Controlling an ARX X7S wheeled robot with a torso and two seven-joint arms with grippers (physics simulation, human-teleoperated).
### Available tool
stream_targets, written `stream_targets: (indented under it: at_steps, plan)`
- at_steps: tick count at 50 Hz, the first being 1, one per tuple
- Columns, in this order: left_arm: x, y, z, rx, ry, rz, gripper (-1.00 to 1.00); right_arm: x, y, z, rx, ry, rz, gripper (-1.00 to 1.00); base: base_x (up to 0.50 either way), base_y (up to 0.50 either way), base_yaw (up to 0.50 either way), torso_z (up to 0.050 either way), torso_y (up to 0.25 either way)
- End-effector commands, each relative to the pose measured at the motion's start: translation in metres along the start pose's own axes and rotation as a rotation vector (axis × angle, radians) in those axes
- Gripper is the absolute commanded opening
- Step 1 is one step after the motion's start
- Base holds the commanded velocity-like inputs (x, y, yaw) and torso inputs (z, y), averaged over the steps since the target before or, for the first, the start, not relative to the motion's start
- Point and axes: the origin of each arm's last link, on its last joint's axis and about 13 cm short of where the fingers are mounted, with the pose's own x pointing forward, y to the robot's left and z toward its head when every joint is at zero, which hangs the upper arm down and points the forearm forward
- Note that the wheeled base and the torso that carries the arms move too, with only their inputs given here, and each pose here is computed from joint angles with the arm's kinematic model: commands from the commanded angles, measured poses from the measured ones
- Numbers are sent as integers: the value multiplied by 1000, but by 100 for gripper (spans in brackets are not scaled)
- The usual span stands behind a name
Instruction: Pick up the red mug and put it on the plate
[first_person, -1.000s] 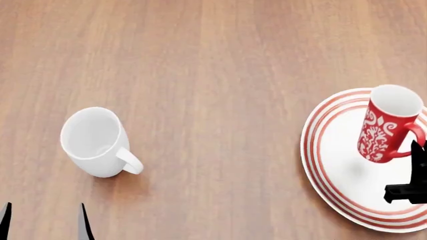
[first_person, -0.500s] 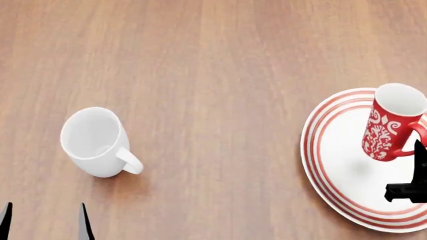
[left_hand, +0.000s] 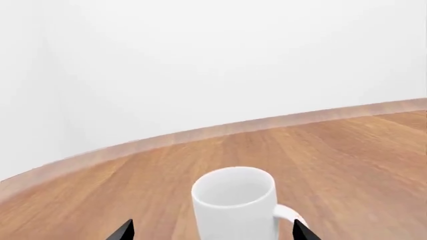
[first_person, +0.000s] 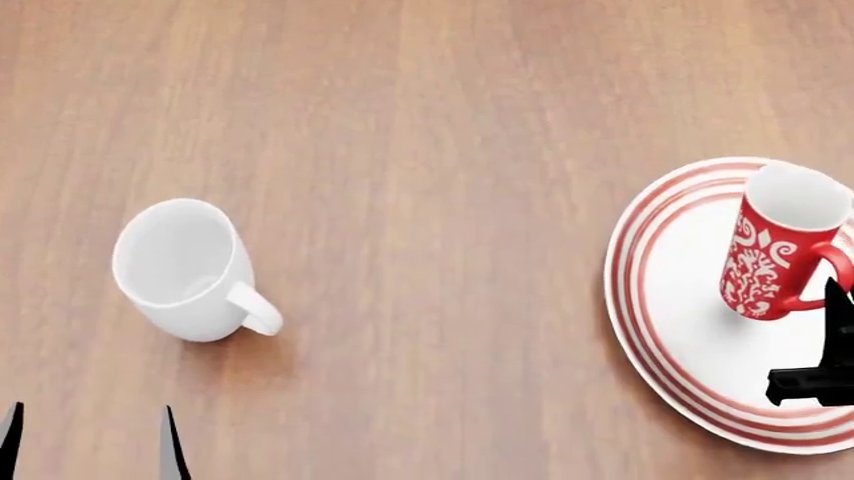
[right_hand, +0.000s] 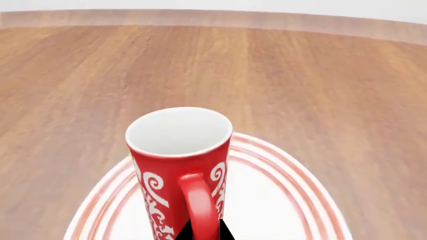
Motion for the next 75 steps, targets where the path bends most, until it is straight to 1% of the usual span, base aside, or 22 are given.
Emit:
stream_targets:
  at_steps: [1, 4, 5, 8, 9, 19, 30, 31, 60, 75]
  plan:
    - [0, 0, 0, 8, -12, -5, 100, 1, 0, 4, -8, -17, 5, -100, 0, 0, 0, 0, -113]
    - [0, 0, 0, 1, -10, -2, 100, 1, 0, 4, -7, -17, 5, -100, 0, 0, 0, 0, -113]
    - [0, 0, 0, -18, -5, 3, 100, 1, 0, 4, -6, -18, 6, -100, 0, 0, 0, 0, -51]
    - [0, 0, 0, -20, -13, 11, 100, 0, 0, 4, -6, -18, 10, -100, 0, 0, 0, 0, 0]
    - [0, 0, 0, -35, -15, 13, 100, 0, 0, 5, -3, -27, 15, -100, 0, 0, 0, 0, 0]
    - [0, 0, 0, -38, -19, 5, 100, -3, 1, 4, -10, -27, 43, -100, 0, 0, 0, 0, 0]
    - [0, 0, 0, -39, -23, 1, 100, -4, 0, 1, -21, -12, 42, -100, 0, 0, 0, 0, 0]
    - [0, 0, 0, -39, -23, 1, 100, -5, 0, 0, -22, -10, 42, 100, 0, 0, 0, 0, 0]
    - [0, 0, 0, -38, -27, 0, 100, -8, -2, -3, -27, 0, 50, 100, 0, 0, 0, 0, 0]
    - [1, 0, 0, -40, -32, 0, 100, -25, 2, 0, -36, -18, 108, 100, 0, 0, 0, 0, 0]
